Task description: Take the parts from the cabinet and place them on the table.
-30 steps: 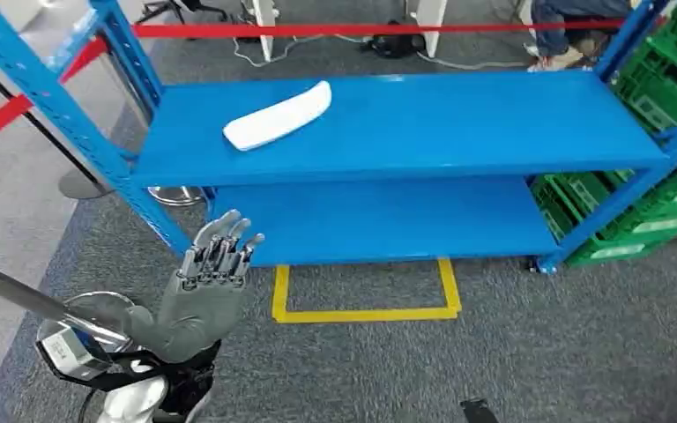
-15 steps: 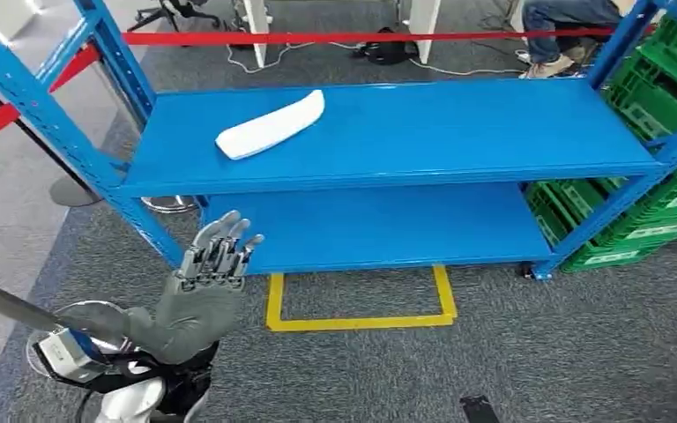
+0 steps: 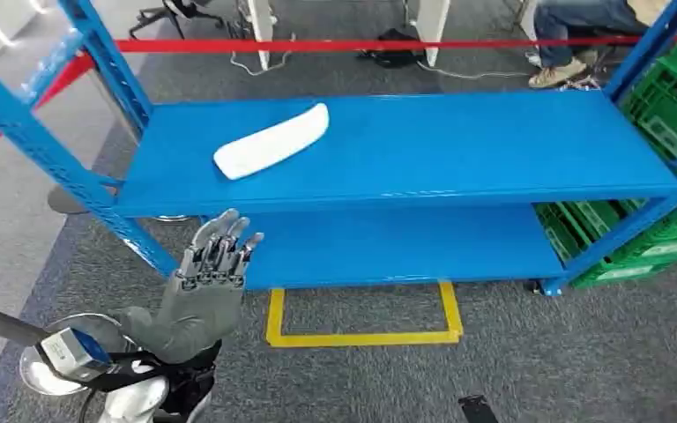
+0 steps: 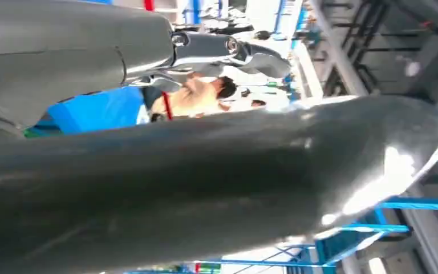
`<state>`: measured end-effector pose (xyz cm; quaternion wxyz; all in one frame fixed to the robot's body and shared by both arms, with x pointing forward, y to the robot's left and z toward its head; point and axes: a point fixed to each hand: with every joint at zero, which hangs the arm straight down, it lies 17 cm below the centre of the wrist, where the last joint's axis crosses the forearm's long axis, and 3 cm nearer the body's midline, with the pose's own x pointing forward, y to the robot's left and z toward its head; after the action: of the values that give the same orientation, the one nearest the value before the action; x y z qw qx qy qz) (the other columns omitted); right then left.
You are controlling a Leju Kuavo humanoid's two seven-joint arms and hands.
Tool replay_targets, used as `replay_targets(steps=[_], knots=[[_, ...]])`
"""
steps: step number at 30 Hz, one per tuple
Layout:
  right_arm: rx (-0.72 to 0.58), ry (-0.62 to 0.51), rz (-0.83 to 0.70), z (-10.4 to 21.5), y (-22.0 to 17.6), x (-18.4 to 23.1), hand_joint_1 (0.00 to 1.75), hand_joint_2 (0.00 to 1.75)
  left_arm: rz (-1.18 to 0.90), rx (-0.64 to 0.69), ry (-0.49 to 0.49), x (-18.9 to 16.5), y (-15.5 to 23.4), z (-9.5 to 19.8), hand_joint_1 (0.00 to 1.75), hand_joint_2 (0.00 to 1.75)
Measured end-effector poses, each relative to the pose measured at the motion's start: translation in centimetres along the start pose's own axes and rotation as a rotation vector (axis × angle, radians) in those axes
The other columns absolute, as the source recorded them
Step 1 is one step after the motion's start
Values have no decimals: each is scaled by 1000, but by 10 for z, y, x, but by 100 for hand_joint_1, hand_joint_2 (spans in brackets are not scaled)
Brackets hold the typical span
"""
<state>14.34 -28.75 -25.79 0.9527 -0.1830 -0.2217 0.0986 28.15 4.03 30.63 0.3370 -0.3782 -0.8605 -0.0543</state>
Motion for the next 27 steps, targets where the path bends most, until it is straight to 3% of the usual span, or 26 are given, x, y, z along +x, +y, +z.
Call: replay_targets(steps=[27], knots=[[-3, -12, 0, -2, -2, 8, 0, 0, 20, 4, -29, 7, 1, -1, 0, 0]])
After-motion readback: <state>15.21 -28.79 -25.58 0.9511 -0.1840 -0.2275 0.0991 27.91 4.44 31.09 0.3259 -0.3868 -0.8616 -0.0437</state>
